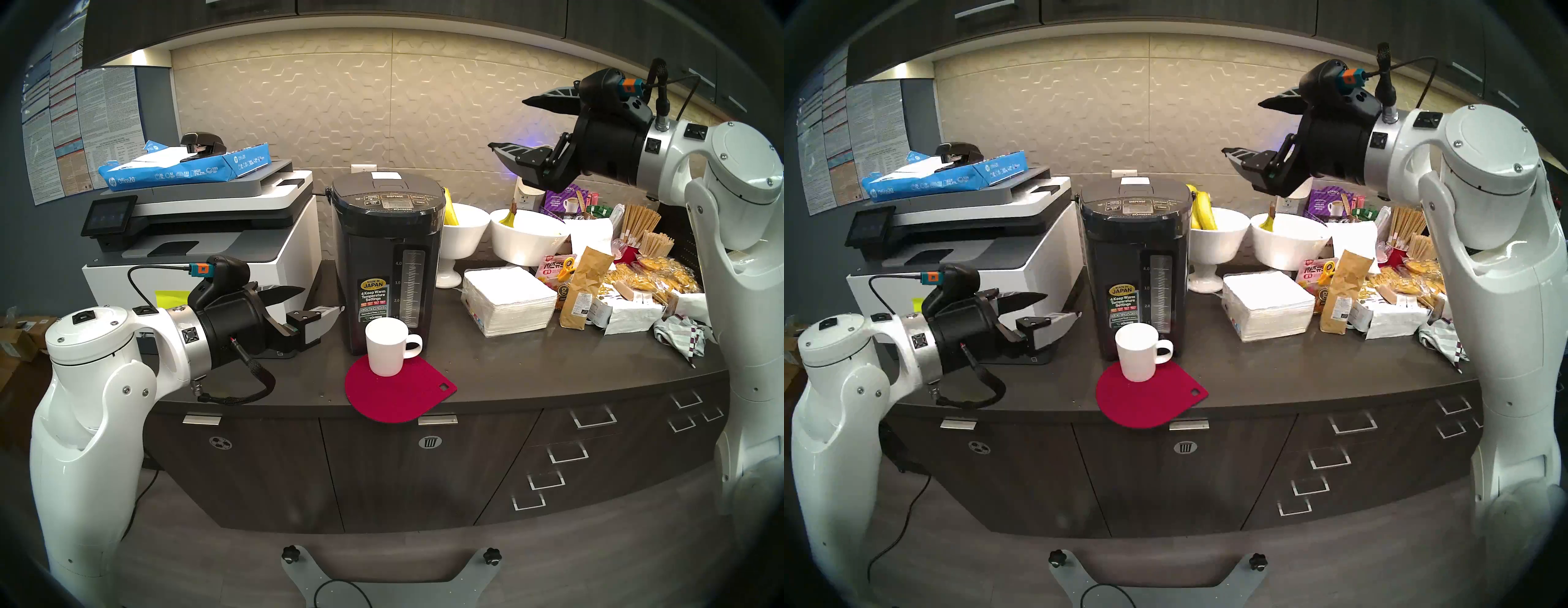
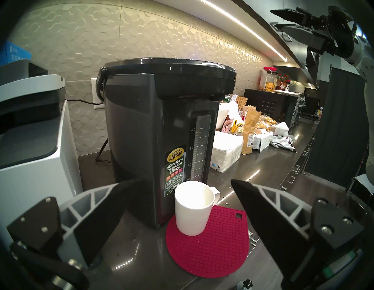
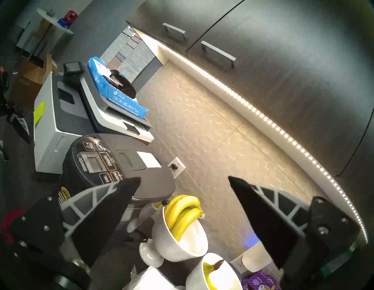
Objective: Press the water dispenser button and fill the cup
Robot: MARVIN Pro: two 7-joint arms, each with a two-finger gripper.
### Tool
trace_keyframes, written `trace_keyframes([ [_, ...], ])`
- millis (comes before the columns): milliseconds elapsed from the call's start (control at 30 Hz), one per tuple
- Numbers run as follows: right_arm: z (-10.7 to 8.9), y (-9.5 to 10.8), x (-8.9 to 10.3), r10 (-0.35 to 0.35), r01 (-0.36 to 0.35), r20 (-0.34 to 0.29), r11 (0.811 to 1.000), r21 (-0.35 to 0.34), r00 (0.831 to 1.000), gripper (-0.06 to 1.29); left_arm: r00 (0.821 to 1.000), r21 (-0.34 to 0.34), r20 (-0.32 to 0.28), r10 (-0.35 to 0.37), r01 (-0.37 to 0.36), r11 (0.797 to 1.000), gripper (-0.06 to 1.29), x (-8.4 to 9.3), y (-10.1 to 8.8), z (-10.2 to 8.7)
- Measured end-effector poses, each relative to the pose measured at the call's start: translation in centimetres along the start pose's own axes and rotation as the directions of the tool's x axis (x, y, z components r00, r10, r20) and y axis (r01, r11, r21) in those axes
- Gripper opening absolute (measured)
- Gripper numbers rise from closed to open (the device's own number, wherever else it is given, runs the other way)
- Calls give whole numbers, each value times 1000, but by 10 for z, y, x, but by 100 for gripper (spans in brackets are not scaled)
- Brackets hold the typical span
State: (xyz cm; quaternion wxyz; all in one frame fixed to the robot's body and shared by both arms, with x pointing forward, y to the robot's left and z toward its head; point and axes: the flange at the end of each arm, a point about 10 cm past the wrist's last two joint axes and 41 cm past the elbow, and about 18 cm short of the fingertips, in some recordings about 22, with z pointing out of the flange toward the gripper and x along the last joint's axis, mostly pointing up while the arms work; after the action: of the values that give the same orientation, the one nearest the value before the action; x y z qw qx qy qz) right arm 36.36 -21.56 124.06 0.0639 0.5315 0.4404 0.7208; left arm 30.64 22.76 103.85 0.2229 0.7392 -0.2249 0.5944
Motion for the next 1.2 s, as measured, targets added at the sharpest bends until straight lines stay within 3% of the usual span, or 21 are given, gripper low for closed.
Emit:
trace_keyframes([
  [333,18,14,12,47,-48,-29,997,-53,998,124,1000,0,0,0,0,1000,127,0,0,0],
  [500,29,13,14,58,-58,-3,998,-39,998,124,1000,0,0,0,0,1000,127,0,0,0],
  [833,48,1,8,-15,1,121,994,112,993,124,1000,0,0,0,0,1000,127,0,0,0],
  [1200,36,19,22,-74,68,95,995,68,993,124,1000,0,0,0,0,1000,127,0,0,0],
])
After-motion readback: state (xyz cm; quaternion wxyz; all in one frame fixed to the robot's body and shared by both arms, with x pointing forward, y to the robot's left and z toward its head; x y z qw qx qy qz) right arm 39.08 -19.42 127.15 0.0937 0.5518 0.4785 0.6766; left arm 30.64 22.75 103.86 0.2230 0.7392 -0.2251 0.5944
